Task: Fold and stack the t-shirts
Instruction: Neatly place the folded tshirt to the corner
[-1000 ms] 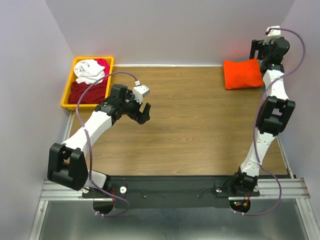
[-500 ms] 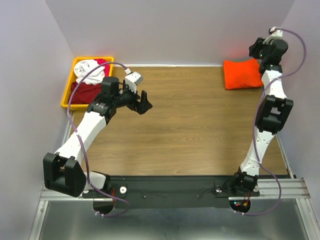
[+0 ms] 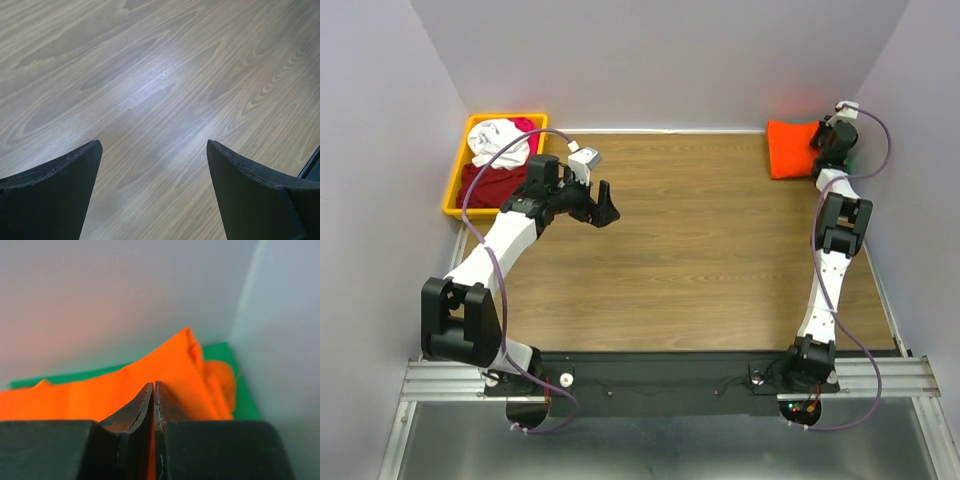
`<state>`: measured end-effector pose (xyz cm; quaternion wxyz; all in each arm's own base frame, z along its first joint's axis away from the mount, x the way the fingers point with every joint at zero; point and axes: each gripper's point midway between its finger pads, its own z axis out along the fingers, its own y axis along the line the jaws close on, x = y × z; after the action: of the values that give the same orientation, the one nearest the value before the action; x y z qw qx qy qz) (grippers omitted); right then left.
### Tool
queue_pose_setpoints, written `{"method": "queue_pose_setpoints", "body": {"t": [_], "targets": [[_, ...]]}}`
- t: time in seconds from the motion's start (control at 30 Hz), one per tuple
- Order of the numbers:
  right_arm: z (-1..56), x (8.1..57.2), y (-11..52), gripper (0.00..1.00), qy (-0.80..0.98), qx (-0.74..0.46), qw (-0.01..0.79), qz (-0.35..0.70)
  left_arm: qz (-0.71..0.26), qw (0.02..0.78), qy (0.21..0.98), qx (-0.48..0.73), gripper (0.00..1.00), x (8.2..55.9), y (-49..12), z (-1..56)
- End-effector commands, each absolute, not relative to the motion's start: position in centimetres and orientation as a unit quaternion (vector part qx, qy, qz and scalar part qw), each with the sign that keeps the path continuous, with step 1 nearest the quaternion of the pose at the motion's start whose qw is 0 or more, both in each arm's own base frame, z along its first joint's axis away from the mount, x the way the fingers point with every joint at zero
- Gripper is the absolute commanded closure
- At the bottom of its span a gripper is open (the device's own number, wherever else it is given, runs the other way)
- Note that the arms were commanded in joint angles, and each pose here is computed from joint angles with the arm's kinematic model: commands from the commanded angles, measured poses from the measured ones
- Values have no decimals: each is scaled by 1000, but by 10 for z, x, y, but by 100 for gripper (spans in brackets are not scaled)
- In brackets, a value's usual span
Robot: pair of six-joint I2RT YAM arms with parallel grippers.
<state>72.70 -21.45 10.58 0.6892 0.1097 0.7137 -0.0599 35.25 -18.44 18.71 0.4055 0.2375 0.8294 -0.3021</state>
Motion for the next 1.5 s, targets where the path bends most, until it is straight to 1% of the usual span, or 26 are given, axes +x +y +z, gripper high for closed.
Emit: {"method": "queue_pose_setpoints", "body": {"t": [0.0,0.3,0.4,0.5,0.57,0.63,0.67,0.73,0.77,0.8,0.87,0.9,0.93,1.0,1.1,1.13,1.17,1.2,1.23,1.27,1.3,1.33,1.37,1.4,1.43,1.47], "targets": [[153,728,-249,90,626,124,755,-155,-307,415,824,233,2,363,-181,202],[125,717,-267,90,628,144,743,-181,-312,401,831,229,2,376,-176,195],[112,714,-268,84,640,143,736,-172,-314,405,827,231,2,375,-175,198],[114,713,-264,80,644,136,737,-153,-312,412,823,235,2,372,-174,201],[123,715,-260,74,644,134,740,-141,-309,415,823,237,2,371,-173,202],[151,713,-264,68,631,138,749,-144,-306,421,819,240,2,370,-172,209],[150,713,-265,65,632,140,748,-144,-305,424,818,241,2,369,-172,212],[177,708,-268,56,621,143,757,-145,-301,436,812,244,2,367,-171,221],[186,708,-263,55,621,132,761,-136,-298,443,809,245,2,367,-170,226],[221,703,-256,55,605,126,776,-125,-295,449,807,246,2,367,-169,230],[238,699,-241,52,608,110,781,-91,-282,465,803,245,2,367,-165,240],[252,696,-235,48,604,104,786,-80,-278,471,800,246,2,367,-164,244],[292,687,-227,46,586,99,802,-66,-271,477,798,248,2,368,-162,249],[303,681,-210,41,599,83,795,-33,-253,494,795,245,2,369,-156,260],[358,662,-176,29,604,32,796,17,-239,511,788,247,2,366,-151,271],[352,658,-168,23,635,32,771,33,-237,517,785,245,2,366,-150,274],[371,649,-159,20,639,21,768,41,-236,519,784,244,2,365,-148,275],[378,642,-145,13,649,0,759,60,-238,525,782,239,1,362,-148,280],[365,634,-138,7,678,1,731,75,-237,531,782,226,1,363,-146,283],[389,615,-127,4,675,-12,733,80,-233,531,788,208,1,365,-142,284],[379,603,-115,0,699,-19,707,100,-236,519,797,201,1,363,-142,280],[362,590,-108,0,724,-27,681,105,-238,512,799,207,1,361,-143,279],[380,568,-95,0,726,-41,679,106,-242,505,800,217,1,360,-145,279],[369,549,-84,0,751,-43,648,117,-237,491,808,224,1,357,-143,271],[341,535,-79,0,776,-56,618,112,-225,486,813,229,1,357,-140,264],[334,520,-73,0,788,-59,602,112,-215,483,818,227,1,358,-137,259]]}}
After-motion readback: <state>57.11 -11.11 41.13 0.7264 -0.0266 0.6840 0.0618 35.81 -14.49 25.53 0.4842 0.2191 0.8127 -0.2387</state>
